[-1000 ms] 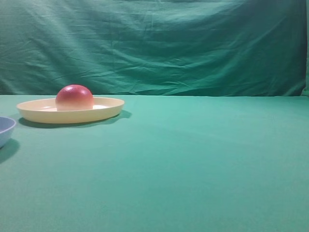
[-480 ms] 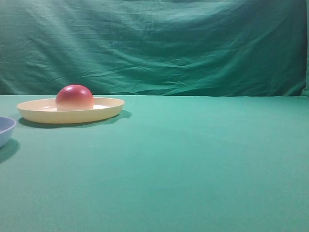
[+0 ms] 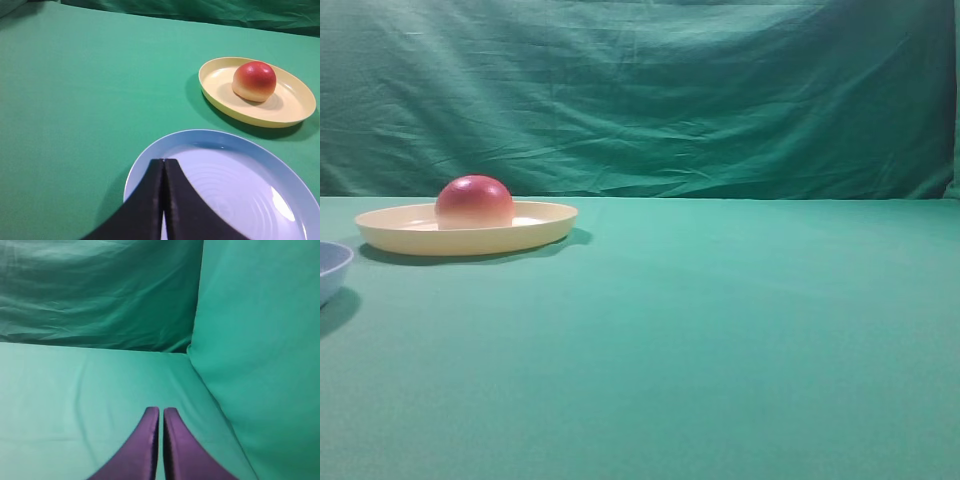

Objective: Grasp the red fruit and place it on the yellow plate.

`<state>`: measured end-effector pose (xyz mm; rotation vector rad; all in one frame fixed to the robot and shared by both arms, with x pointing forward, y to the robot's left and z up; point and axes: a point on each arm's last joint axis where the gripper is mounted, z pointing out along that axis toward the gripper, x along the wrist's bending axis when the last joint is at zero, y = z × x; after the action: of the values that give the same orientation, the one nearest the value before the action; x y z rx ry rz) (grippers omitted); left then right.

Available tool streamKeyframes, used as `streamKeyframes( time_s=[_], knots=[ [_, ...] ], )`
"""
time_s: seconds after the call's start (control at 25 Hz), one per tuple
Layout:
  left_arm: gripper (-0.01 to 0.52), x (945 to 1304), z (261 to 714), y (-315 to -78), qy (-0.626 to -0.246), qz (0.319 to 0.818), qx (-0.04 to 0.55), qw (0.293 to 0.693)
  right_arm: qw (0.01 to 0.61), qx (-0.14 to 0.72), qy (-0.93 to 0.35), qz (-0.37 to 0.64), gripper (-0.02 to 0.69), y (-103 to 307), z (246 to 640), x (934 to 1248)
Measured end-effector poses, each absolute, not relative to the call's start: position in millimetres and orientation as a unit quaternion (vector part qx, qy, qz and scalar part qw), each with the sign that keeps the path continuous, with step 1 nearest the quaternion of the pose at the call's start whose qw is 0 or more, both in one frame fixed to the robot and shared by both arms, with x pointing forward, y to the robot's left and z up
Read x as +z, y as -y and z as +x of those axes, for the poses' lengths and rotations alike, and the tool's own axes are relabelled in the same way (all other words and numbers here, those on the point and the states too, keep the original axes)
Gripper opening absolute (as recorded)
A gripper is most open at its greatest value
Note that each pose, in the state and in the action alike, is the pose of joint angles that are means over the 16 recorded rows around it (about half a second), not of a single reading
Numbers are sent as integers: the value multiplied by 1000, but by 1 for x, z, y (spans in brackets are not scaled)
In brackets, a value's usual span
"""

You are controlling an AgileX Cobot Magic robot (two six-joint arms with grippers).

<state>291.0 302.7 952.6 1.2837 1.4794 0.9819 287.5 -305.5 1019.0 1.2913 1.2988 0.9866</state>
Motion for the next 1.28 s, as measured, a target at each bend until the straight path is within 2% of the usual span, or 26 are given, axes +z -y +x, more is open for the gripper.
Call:
streamKeyframes(
  time_s=[0.24, 0.52, 1.28],
  knots=[
    [0, 953, 291, -303, -600, 521, 398, 458, 493, 407, -543, 544, 0, 305, 290, 980],
    [0, 953, 291, -303, -600, 521, 398, 458, 472, 398, -550, 562, 0, 305, 292, 955],
    [0, 953, 291, -303, -600, 521, 398, 458, 455, 385, -557, 578, 0, 306, 291, 947]
  ],
)
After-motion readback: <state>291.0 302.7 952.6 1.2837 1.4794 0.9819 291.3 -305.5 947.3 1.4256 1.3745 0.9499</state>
